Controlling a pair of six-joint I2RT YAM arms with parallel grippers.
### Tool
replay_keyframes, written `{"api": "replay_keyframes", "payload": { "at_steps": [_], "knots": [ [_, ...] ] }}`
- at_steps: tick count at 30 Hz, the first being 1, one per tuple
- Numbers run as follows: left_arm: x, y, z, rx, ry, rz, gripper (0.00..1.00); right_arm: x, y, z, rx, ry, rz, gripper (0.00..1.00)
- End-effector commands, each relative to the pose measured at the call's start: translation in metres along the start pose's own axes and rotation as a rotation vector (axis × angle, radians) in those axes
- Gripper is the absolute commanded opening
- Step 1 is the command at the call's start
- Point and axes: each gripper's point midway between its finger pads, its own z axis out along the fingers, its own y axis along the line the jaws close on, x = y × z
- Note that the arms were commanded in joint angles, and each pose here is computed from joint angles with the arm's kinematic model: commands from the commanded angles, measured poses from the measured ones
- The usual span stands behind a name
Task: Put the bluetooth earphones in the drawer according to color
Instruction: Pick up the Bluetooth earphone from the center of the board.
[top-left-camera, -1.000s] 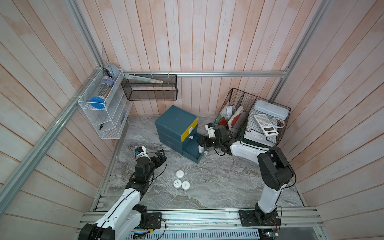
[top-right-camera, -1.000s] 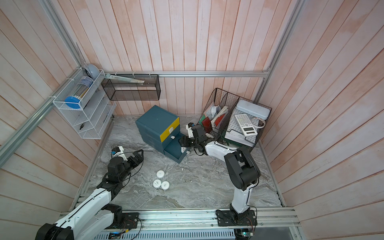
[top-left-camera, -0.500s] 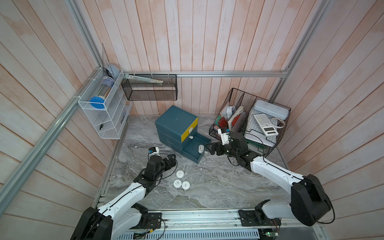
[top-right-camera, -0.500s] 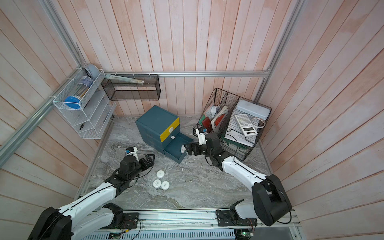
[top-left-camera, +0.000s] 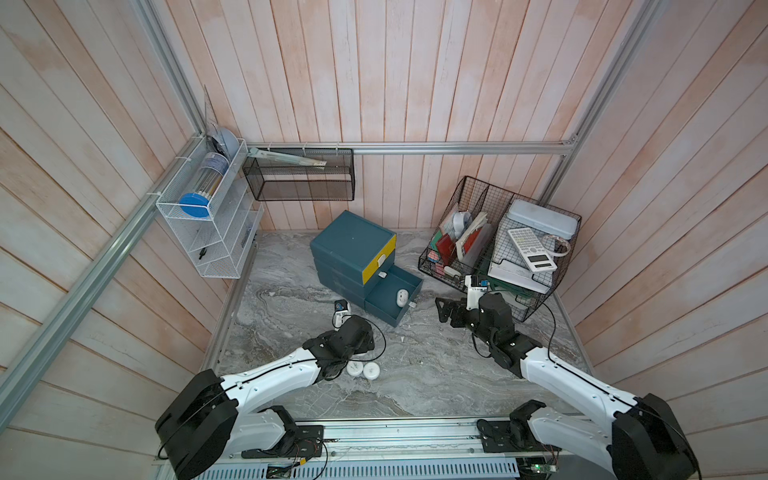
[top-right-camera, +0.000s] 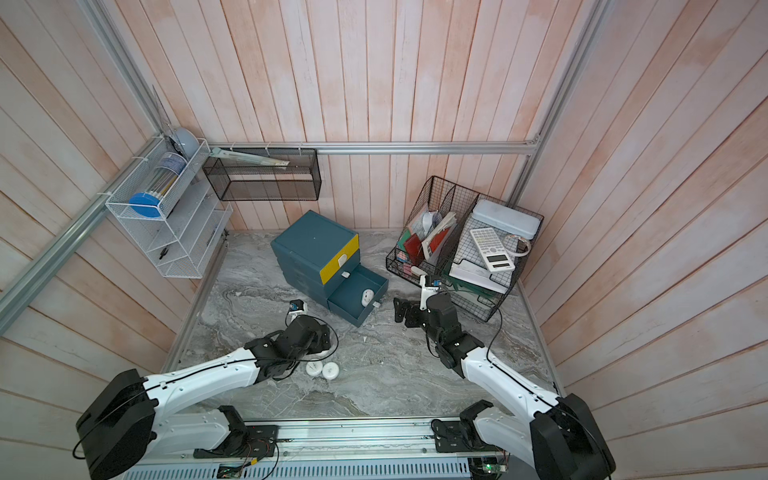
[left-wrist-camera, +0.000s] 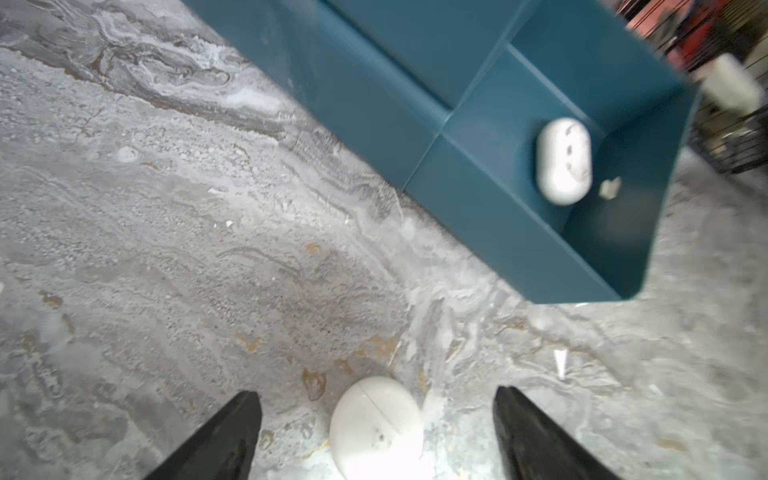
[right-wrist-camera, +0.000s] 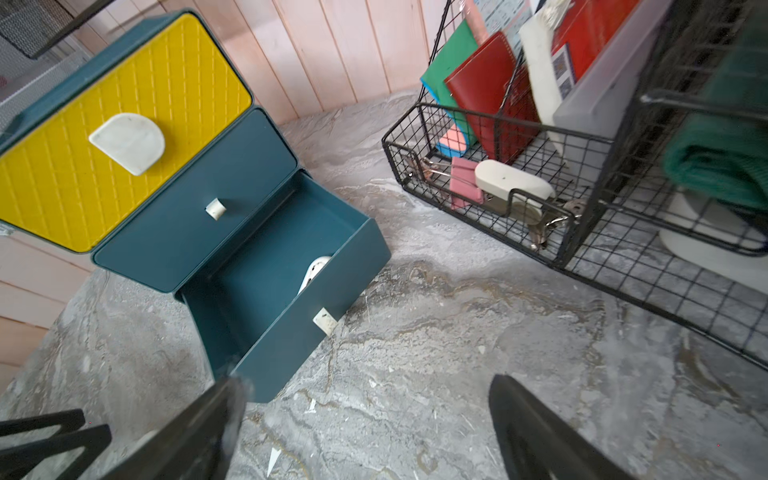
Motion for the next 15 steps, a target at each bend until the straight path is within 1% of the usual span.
{"api": "replay_keyframes", "payload": {
  "at_steps": [1,7,11,14,15],
  "knots": [
    [0.009,0.010,0.004,-0.100,0.031,0.058,0.88,-0.017,-0.008,-0.005,0.037,-0.101,0.032,0.98],
    [0.025,0.002,0.022,-0.107,0.093,0.098,0.85,-0.015,-0.015,-0.004,0.062,-0.113,0.031,0.98],
    [0.029,-0.005,0.031,-0.104,0.116,0.119,0.79,-0.011,-0.019,-0.003,0.075,-0.113,0.028,0.98],
    [0.034,-0.004,0.038,-0.124,0.137,0.141,0.73,-0.010,-0.022,-0.001,0.088,-0.112,0.028,0.98],
    [0.036,-0.003,0.039,-0.131,0.145,0.149,0.73,-0.009,-0.023,-0.001,0.093,-0.112,0.028,0.98]
  ]
}}
